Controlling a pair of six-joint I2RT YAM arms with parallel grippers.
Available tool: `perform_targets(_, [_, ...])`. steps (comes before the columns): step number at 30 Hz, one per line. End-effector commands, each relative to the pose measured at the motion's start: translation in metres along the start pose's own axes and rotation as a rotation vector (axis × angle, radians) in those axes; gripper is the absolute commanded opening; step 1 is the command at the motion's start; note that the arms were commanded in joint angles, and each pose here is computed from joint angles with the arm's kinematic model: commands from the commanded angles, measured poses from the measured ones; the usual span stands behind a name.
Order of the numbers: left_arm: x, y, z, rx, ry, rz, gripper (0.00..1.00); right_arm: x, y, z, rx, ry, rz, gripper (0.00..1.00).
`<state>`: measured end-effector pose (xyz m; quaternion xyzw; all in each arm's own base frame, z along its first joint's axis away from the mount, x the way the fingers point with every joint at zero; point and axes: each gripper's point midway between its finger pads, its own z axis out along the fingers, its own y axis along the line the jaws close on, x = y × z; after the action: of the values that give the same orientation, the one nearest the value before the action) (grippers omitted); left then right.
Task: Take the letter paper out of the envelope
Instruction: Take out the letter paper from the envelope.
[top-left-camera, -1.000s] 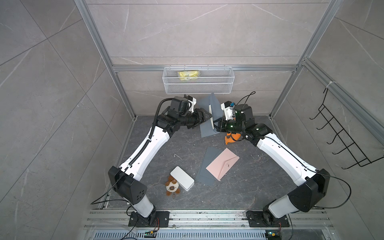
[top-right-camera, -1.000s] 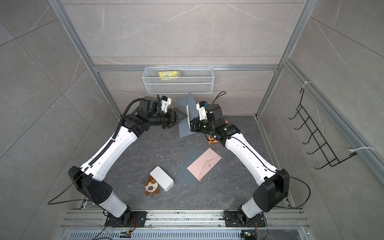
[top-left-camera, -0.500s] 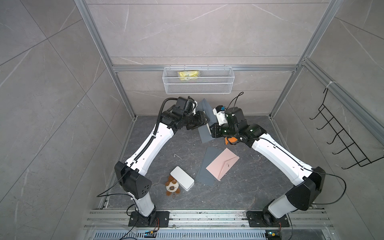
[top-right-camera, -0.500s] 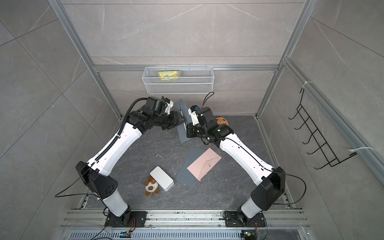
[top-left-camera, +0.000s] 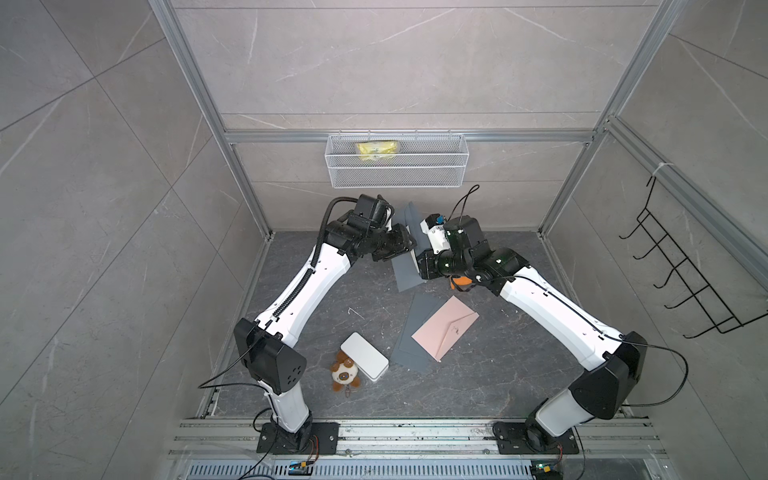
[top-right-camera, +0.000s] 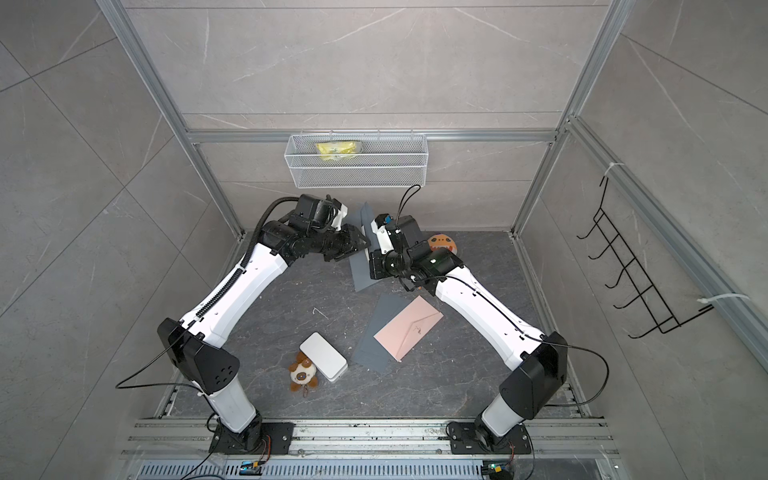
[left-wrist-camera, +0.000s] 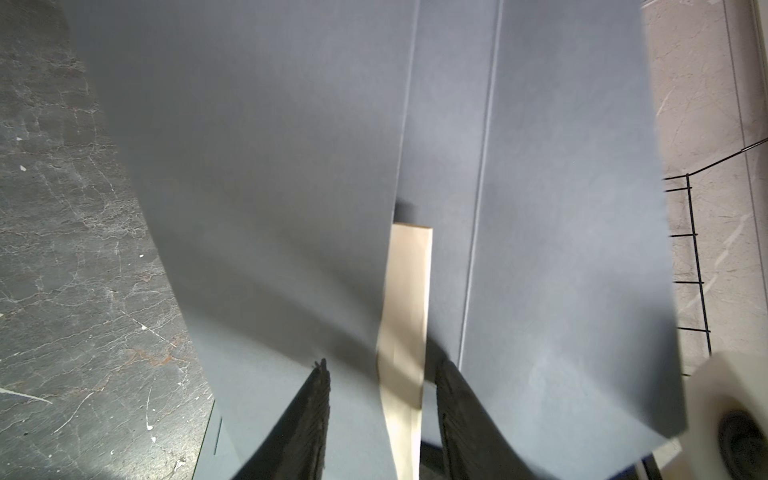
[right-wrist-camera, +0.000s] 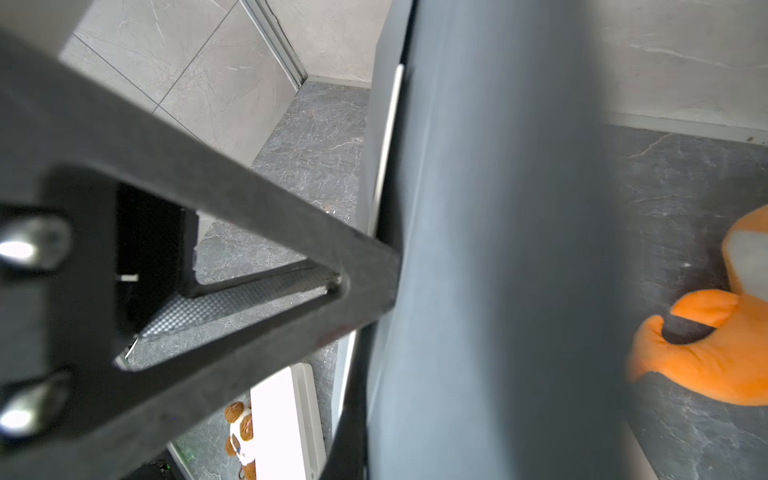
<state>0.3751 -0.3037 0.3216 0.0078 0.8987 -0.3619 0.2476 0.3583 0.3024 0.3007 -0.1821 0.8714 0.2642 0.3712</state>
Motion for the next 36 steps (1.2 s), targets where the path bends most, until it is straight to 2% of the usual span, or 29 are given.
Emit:
perform_targets(1, [0.000, -0.008, -0.004, 0.008, 0.004, 0.034, 0.41, -0.008, 0.017, -0.004, -0.038, -0.022, -0.044, 0.00])
perform_targets(14, [0.004, -0.007, -0.001, 0.002, 0.017, 0.038, 0.24, -0.005, 0.020, -0.007, -0.034, -0.022, -0.038, 0.00])
perform_targets(27, [0.004, -0.007, -0.003, -0.005, 0.012, 0.047, 0.00, -0.007, 0.018, -0.008, -0.021, -0.029, -0.023, 0.00])
perform_targets(36, [-0.001, -0.022, -0.016, 0.038, -0.019, 0.044, 0.00, 0.008, -0.001, 0.000, 0.068, 0.022, 0.002, 0.00])
